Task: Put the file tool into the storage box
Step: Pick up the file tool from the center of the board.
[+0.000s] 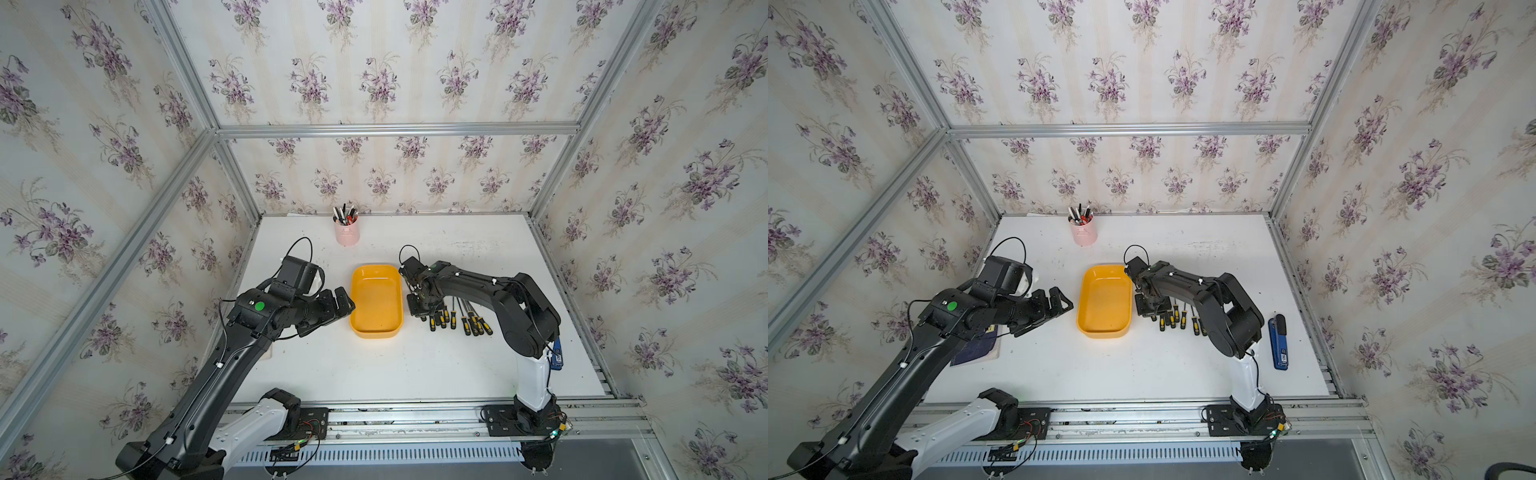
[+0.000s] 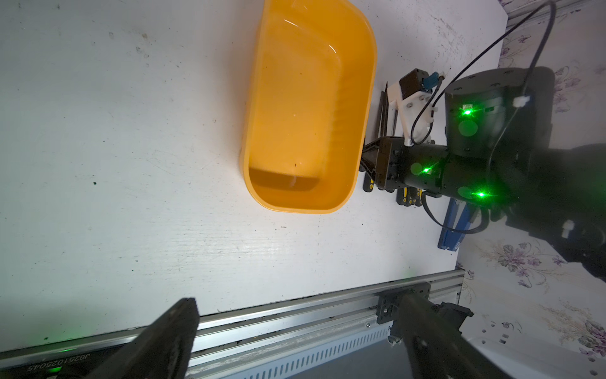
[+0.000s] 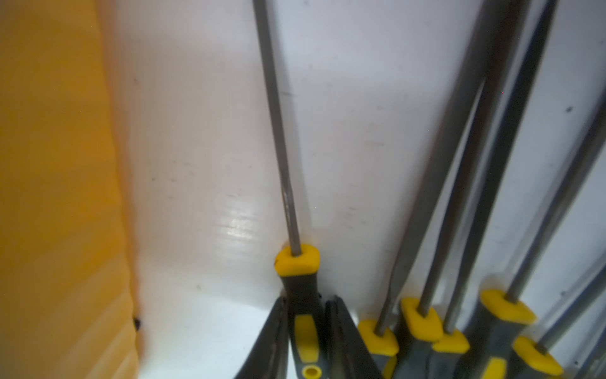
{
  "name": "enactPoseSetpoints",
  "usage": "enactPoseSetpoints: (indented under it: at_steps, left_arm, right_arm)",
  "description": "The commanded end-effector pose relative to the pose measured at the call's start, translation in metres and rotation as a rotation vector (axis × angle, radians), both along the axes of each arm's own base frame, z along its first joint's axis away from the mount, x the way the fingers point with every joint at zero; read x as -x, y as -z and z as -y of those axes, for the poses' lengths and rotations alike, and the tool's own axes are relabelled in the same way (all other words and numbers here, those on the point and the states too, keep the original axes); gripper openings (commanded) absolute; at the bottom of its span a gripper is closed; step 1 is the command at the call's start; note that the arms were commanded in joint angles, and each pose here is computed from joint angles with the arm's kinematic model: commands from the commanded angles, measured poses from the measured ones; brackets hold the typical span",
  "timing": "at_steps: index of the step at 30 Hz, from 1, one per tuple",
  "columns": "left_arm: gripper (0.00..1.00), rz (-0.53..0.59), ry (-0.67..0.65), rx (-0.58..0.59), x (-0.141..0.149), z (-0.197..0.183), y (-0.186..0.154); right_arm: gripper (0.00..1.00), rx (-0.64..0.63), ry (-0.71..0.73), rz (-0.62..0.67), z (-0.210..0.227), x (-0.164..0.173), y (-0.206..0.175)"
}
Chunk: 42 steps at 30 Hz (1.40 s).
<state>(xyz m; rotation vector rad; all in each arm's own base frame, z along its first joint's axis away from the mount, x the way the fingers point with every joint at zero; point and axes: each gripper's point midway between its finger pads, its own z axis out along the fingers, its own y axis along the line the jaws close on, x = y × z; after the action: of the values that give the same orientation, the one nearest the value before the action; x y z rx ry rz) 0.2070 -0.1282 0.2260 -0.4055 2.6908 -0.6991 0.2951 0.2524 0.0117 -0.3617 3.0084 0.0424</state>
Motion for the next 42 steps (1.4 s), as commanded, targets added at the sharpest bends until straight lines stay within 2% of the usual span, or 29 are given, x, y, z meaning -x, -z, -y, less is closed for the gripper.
enactPoseSetpoints:
  at_steps: [1,5,7,15,21,25,29,34,37,42]
  left_arm:
    - [1.0,0.023,-0.005,0.001,-0.007,0.001,-0.001]
    - [1.0,0.022,-0.006,-0.001,-0.008,0.001,0.001]
    - [1.0,0.023,-0.007,-0.002,-0.009,0.001,0.002]
    - [1.0,0.043,0.006,0.04,-0.019,0.011,-0.005]
    - [1.0,0.113,0.051,0.2,-0.037,0.04,-0.034]
    - [1.0,0.176,0.069,0.337,-0.053,0.06,-0.057]
    - [1.0,0.236,0.073,0.525,-0.071,0.084,-0.081]
    - [0.98,0.237,0.096,0.584,-0.083,0.103,-0.088]
    - [0.92,0.188,0.107,0.556,-0.085,0.113,-0.074]
    - [0.71,0.14,0.138,0.556,-0.089,0.135,-0.059]
  right_arm:
    - [0.18,0.002,-0.014,-0.005,0.002,0.001,0.005]
    - [0.03,-0.025,-0.034,-0.015,-0.002,0.004,0.01]
    - [0.0,-0.036,-0.043,-0.015,-0.003,0.005,0.01]
    - [0.0,-0.101,-0.082,0.029,-0.008,0.006,-0.02]
    - [0.0,-0.197,-0.115,0.087,-0.007,0.013,-0.073]
    - [0.0,-0.312,-0.131,0.105,-0.008,0.029,-0.114]
    - [0.0,-0.535,-0.131,0.113,-0.023,0.051,-0.161]
    - [0.0,-0.828,-0.085,0.104,-0.043,0.073,-0.206]
    - [0.0,-0.867,-0.05,0.11,-0.042,0.075,-0.21]
    - [0.0,-0.88,-0.039,0.096,-0.044,0.079,-0.208]
